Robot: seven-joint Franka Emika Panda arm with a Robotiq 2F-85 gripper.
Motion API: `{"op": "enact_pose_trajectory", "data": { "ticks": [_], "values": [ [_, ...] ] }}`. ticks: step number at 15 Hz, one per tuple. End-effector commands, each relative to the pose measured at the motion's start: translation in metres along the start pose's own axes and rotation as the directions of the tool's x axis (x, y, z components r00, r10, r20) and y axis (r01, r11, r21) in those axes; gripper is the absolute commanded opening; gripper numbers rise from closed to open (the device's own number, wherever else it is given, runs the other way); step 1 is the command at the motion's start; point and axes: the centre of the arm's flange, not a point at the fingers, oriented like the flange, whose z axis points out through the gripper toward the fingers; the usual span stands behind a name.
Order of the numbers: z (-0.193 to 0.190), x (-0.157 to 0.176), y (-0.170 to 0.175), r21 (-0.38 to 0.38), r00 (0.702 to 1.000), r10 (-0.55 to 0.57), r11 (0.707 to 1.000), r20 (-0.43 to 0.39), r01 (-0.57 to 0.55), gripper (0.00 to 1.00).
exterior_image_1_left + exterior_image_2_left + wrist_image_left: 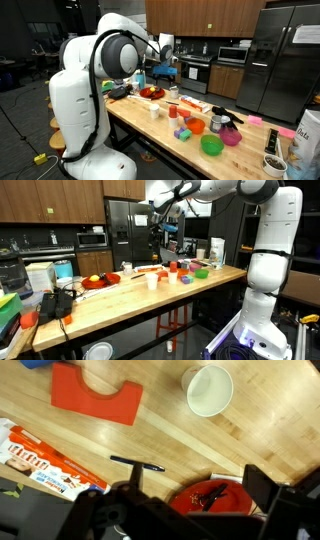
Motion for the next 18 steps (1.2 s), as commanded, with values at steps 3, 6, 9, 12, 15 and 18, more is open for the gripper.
{"op": "enact_pose_trajectory", "data": {
  "ticks": [3,6,9,12,15,18],
  "values": [
    [-0.022,-0.043,-0.031,0.077,0.980,-0.042,0.997,0.194,0.027,1.00],
    [-0.045,-0.082,-0.050,0.075,0.935,0.042,0.994,0.352,-0.073,1.00],
    [-0.070,-0.097,-0.053,-0.025,0.916,0.137,0.990,0.378,-0.138,1.00],
    [-0.069,-0.089,-0.052,-0.006,0.923,0.115,0.993,0.366,-0.122,1.00],
    [-0.068,-0.091,-0.052,-0.011,0.921,0.124,0.992,0.370,-0.129,1.00],
    [-0.060,-0.067,-0.021,0.024,0.908,0.105,0.992,0.405,-0.125,1.00]
  ]
}}
